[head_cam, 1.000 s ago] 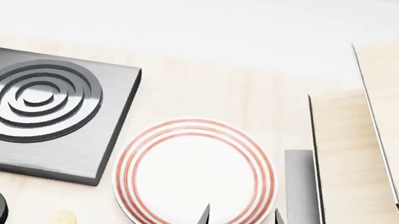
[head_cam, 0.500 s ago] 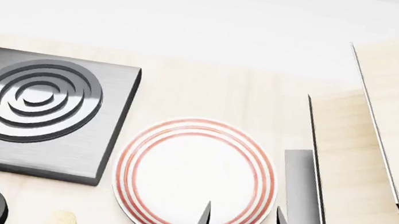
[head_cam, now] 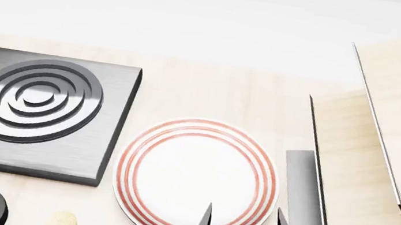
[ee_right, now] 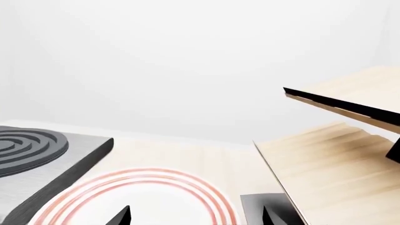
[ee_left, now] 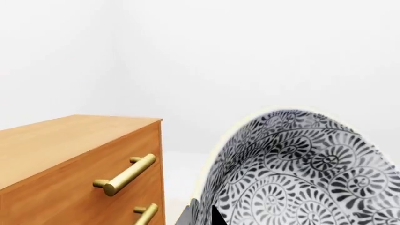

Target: Pick up the akita bowl and put it on the plate.

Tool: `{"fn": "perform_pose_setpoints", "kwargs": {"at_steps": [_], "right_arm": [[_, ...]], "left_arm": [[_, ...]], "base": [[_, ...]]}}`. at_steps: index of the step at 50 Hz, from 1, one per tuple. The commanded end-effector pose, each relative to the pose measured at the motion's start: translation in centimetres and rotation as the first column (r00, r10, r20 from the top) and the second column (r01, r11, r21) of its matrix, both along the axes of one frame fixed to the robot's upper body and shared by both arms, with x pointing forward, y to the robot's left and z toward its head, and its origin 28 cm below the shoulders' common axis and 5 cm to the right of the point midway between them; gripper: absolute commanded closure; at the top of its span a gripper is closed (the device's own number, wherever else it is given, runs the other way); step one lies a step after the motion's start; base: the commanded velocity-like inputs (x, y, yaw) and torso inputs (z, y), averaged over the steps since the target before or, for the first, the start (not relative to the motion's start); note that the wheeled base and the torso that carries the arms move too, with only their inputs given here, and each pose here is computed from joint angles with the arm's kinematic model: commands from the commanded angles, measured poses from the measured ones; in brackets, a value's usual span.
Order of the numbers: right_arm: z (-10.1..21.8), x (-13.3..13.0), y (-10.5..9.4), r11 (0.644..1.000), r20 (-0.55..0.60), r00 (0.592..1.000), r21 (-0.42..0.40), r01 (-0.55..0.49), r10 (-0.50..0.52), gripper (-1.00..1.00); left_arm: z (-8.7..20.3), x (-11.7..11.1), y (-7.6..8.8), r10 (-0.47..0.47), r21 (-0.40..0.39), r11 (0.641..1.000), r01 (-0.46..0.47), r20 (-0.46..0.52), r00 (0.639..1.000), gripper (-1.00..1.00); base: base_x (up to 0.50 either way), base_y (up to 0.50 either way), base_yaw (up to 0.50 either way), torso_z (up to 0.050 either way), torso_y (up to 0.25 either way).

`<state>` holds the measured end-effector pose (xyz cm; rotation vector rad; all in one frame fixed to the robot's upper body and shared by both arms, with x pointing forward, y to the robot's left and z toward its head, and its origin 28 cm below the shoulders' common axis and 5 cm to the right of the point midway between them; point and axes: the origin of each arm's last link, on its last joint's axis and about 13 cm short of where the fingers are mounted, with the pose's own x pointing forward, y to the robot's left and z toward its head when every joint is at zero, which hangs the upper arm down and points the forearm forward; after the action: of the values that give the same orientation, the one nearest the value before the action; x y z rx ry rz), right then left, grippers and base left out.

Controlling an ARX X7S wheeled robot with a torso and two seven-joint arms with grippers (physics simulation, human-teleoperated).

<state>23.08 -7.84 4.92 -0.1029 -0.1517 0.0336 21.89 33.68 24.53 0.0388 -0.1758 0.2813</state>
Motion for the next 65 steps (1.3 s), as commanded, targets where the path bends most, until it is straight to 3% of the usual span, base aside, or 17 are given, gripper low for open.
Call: {"fn": "perform_pose_setpoints", "kwargs": {"at_steps": [1, 16, 27, 42, 55, 65], "right_arm": [[-0.2, 0.1, -0.1, 1.000, -0.005, 1.000, 0.000, 0.002, -0.002, -1.00], [-0.4, 0.1, 0.0, 1.000, -0.010, 1.000, 0.000, 0.003, -0.003, -1.00], [-0.5, 0.1, 0.0, 1.000, -0.011, 1.000, 0.000, 0.002, -0.002, -1.00], [-0.6, 0.1, 0.0, 1.000, -0.014, 1.000, -0.002, 0.002, -0.002, -1.00], [-0.7, 0.1, 0.0, 1.000, -0.016, 1.000, -0.002, -0.001, 0.001, -1.00], [-0.7, 0.2, 0.0, 1.000, -0.019, 1.000, 0.000, 0.000, 0.000, -1.00]], "left_arm": [[1.5, 1.9, -0.1, 0.005, -0.019, 1.000, -0.004, 0.018, 1.000, 1.00], [2.8, 3.7, -0.5, -0.016, -0.030, 0.999, 0.017, 0.027, 1.000, 1.00], [2.5, 6.0, -2.4, -0.091, 0.005, 0.996, 0.091, -0.032, 0.995, 1.00], [2.6, 7.1, -4.0, -0.138, 0.032, 0.990, 0.139, -0.049, 0.989, 1.00], [2.6, 8.1, -4.9, -0.176, 0.012, 0.984, 0.177, -0.061, 0.983, 1.00], [2.3, 9.4, -5.5, -0.240, -0.053, 0.970, 0.236, -0.089, 0.967, 1.00]], "base": [[0.00, 0.00, 0.00, 0.000, 0.000], [0.00, 0.00, 0.00, 0.000, 0.001], [0.00, 0.00, 0.00, 0.000, 0.000], [0.00, 0.00, 0.00, 0.000, 0.001], [0.00, 0.00, 0.00, 0.000, 0.000], [0.00, 0.00, 0.00, 0.000, 0.001]]}}
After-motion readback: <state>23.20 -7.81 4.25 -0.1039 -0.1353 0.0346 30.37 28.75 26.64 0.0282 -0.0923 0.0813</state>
